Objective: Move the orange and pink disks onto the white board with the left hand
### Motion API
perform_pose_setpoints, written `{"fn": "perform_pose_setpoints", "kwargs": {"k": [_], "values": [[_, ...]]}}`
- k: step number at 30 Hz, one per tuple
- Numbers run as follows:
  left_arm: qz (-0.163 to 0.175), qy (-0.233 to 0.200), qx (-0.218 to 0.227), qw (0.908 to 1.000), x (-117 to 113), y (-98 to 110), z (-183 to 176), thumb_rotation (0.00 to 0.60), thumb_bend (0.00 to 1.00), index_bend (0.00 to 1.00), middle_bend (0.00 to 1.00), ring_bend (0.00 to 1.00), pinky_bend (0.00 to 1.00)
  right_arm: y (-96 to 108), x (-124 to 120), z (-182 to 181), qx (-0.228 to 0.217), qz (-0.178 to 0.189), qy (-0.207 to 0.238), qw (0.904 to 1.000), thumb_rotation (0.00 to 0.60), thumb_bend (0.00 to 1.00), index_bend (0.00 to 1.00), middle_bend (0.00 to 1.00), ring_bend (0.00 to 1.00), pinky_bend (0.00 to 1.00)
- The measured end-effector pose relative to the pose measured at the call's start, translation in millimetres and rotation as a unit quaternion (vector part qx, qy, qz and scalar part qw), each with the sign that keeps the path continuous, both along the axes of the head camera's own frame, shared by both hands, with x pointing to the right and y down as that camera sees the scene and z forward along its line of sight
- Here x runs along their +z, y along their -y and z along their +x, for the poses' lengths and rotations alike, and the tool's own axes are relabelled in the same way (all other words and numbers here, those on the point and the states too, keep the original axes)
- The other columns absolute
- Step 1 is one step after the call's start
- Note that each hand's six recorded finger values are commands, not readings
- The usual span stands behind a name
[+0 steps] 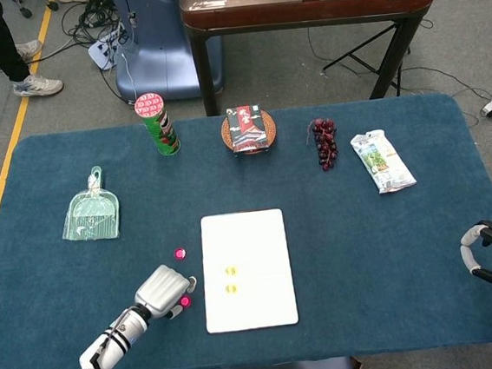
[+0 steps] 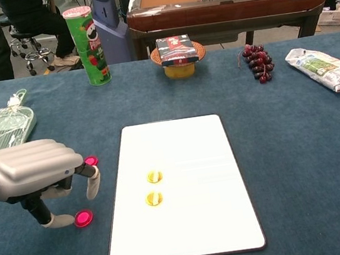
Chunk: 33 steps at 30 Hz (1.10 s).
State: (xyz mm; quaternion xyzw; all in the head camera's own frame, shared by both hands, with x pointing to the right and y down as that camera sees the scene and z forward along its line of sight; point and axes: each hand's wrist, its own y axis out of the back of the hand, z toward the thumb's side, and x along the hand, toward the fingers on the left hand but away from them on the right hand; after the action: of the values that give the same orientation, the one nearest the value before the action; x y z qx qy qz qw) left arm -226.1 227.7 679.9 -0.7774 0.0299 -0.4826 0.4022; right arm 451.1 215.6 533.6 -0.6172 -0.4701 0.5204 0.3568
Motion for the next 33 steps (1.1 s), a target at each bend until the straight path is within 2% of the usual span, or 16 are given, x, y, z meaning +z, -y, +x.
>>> {"fn": "perform_pose_setpoints", "kwargs": {"k": [11,33], "values": [[-0.008,-0.005,0.006,0.9999,6.2,-9.5,5.1,0.6,0.28,0.53,1.0,1.0,1.0,-0.1,-0.3,0.1,0.0,0.0,0.001,1.0,0.6,0.4,0.57,0.49,0.54,0.56],[-0.005,0.005,0.006,1.0,17.9,-7.8,2.7,0.6,0.28,0.53,1.0,1.0,1.0,0.1,0.4,-0.4,-0.001,-0.001,0.002,1.0,0.6,0.39,0.57,0.49,0.54,0.56]]}}
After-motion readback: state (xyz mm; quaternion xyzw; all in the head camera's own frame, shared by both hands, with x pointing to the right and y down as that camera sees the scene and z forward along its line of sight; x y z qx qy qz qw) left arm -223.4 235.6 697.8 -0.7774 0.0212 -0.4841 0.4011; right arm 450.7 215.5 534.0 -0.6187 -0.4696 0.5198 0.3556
